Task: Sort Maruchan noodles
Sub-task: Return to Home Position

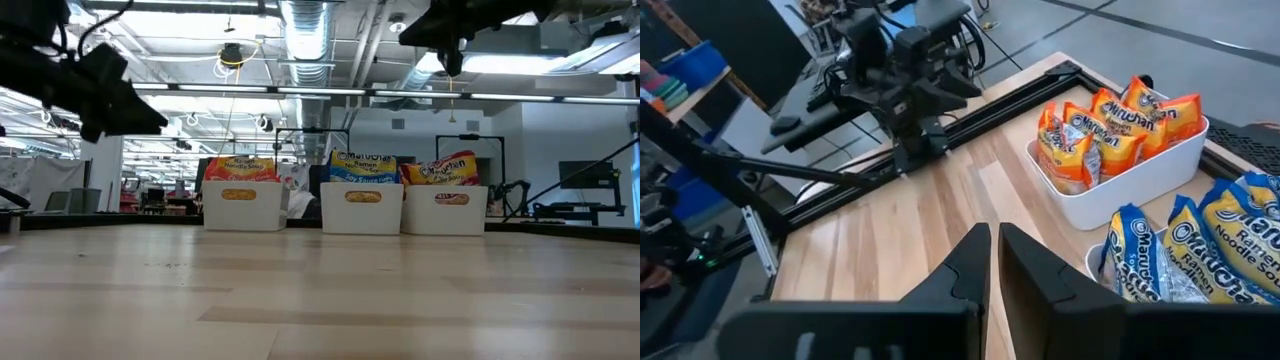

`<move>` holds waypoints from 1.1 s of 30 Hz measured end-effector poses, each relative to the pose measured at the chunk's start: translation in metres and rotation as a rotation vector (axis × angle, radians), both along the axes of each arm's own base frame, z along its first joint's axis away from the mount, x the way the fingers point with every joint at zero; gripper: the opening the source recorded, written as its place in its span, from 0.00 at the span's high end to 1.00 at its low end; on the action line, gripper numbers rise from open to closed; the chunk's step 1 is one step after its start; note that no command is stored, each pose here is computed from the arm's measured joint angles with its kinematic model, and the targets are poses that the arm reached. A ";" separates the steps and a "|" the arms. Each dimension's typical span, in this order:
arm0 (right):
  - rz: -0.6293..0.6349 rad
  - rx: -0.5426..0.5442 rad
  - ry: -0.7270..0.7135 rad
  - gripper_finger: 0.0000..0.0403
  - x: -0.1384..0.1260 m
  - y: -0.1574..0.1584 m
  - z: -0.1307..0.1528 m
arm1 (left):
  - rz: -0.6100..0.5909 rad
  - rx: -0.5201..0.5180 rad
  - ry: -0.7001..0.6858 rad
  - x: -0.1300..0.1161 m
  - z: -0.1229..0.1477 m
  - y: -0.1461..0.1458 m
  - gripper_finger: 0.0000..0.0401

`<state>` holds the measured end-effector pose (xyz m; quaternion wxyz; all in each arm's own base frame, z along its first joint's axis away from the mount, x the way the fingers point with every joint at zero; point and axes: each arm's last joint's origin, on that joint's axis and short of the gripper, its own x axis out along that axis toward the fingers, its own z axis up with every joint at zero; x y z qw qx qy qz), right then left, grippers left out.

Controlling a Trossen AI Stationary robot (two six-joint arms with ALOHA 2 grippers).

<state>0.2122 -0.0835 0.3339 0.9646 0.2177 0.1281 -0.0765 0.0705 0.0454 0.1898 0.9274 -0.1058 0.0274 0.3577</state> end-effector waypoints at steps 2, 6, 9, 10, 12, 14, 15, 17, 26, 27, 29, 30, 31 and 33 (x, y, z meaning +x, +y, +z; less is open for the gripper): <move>0.004 -0.004 0.007 0.87 0.000 0.000 -0.001 | -0.012 -0.014 -0.027 0.004 -0.009 0.002 0.62; 0.011 -0.009 0.043 0.87 -0.003 0.002 -0.003 | -0.019 -0.011 -0.064 0.008 -0.016 0.003 0.62; 0.022 -0.037 0.063 0.87 -0.010 0.004 -0.002 | -0.012 -0.011 -0.061 0.007 -0.016 0.003 0.62; 0.026 -0.053 0.057 0.87 -0.012 0.005 0.000 | -0.009 -0.012 -0.061 0.007 -0.016 0.003 0.62; 0.033 -0.084 0.047 0.87 -0.018 0.008 0.004 | -0.006 -0.014 -0.058 0.007 -0.017 0.004 0.62; 0.044 -0.119 0.045 0.87 -0.028 0.012 0.008 | -0.006 -0.016 -0.054 0.008 -0.017 0.004 0.62; 0.050 -0.139 0.042 0.87 -0.034 0.015 0.010 | -0.006 -0.017 -0.052 0.008 -0.017 0.004 0.62; 0.061 -0.177 0.030 0.87 -0.046 0.021 0.011 | -0.006 -0.020 -0.045 0.008 -0.018 0.004 0.62; -0.051 -0.239 -0.036 0.87 -0.104 0.040 -0.032 | -0.010 -0.009 -0.021 0.008 -0.018 0.004 0.62; -0.082 -0.242 -0.042 0.87 -0.109 0.041 -0.039 | -0.010 -0.009 -0.020 0.008 -0.018 0.004 0.62; -0.129 -0.250 -0.043 0.87 -0.117 0.044 -0.054 | -0.010 -0.009 -0.020 0.008 -0.018 0.004 0.62; -0.151 -0.256 -0.045 0.87 -0.121 0.045 -0.062 | -0.010 -0.009 -0.019 0.008 -0.019 0.004 0.62; -0.170 -0.261 -0.044 0.87 -0.124 0.046 -0.070 | -0.010 -0.009 -0.019 0.008 -0.019 0.004 0.62; -0.203 -0.275 -0.060 0.87 -0.131 0.048 -0.083 | -0.010 -0.009 -0.020 0.008 -0.018 0.004 0.62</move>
